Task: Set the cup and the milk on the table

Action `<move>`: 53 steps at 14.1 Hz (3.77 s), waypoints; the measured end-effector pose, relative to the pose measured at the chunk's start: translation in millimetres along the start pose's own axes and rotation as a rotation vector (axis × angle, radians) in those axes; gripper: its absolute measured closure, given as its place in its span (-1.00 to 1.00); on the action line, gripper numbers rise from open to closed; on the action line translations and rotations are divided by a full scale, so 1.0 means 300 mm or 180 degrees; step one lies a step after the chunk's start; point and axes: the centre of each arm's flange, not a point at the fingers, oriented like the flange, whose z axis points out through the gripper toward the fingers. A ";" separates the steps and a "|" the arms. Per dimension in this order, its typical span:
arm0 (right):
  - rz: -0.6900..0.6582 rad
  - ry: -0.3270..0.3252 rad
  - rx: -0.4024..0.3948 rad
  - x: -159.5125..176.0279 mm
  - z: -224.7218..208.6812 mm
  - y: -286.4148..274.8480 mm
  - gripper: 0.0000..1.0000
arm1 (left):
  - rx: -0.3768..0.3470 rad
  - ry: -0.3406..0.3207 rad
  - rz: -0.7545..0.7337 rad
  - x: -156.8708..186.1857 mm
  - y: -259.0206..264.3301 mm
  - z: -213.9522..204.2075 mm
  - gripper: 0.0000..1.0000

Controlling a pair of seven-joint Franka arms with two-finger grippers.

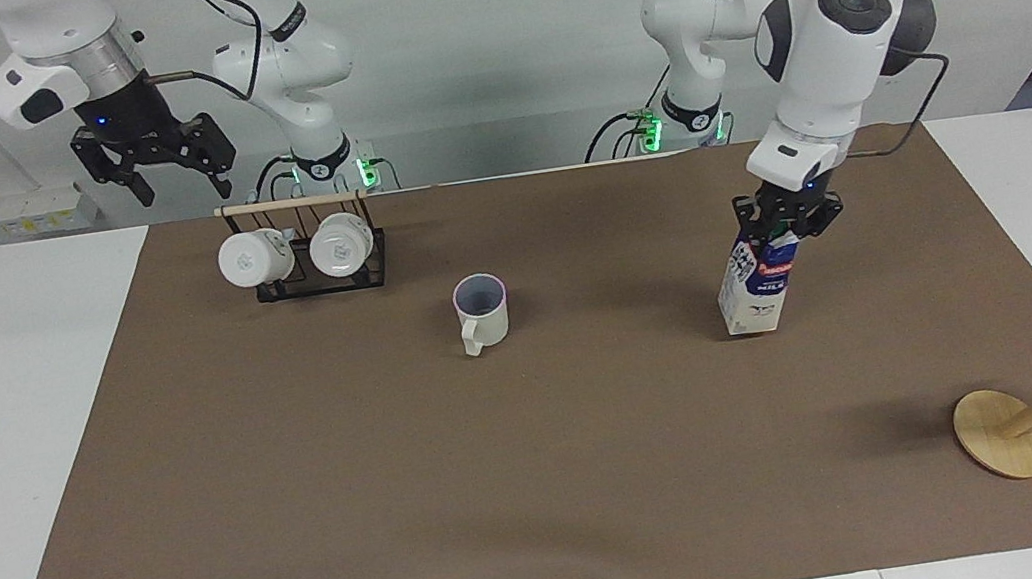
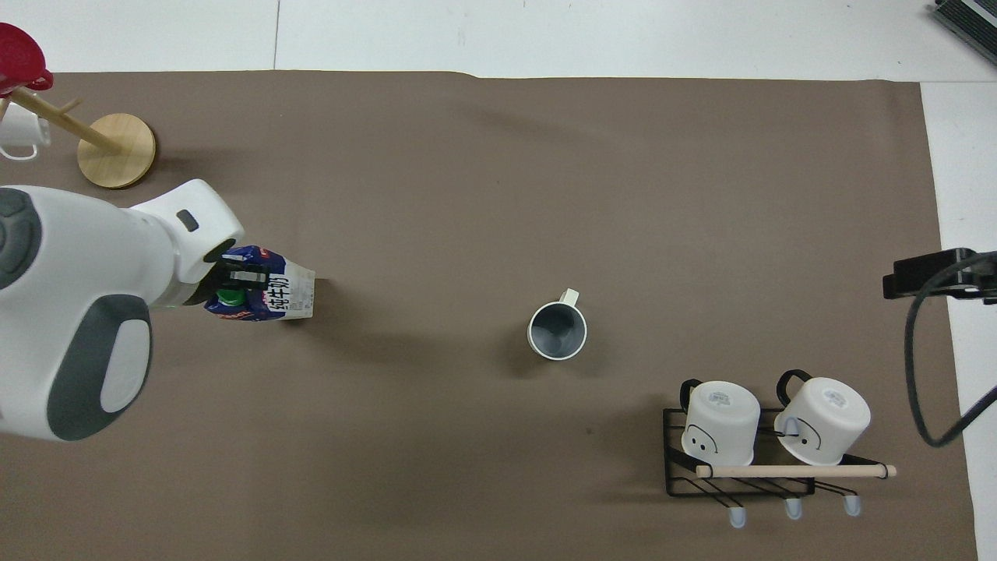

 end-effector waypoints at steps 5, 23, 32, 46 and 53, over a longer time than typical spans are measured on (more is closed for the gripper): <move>-0.0001 0.0000 0.0002 0.000 0.000 0.000 -1.00 | -0.0090 0.0092 -0.0117 -0.032 0.303 -0.014 0.30; -0.0001 -0.0001 0.0002 0.000 0.000 0.000 -1.00 | -0.0235 0.0194 -0.0181 -0.055 0.667 -0.048 -1.00; 0.0004 -0.0001 0.0001 0.000 0.000 0.002 -1.00 | -0.0070 -0.0021 -0.0226 -0.066 0.247 -0.269 -1.00; 0.0005 0.0000 0.0001 0.000 0.000 0.003 -1.00 | 0.0032 -0.0161 0.0018 0.035 -0.192 -0.608 -1.00; -0.0068 0.0002 -0.0001 -0.004 -0.001 -0.038 -1.00 | 0.0038 -0.0220 -0.0048 0.028 -0.229 -0.631 -1.00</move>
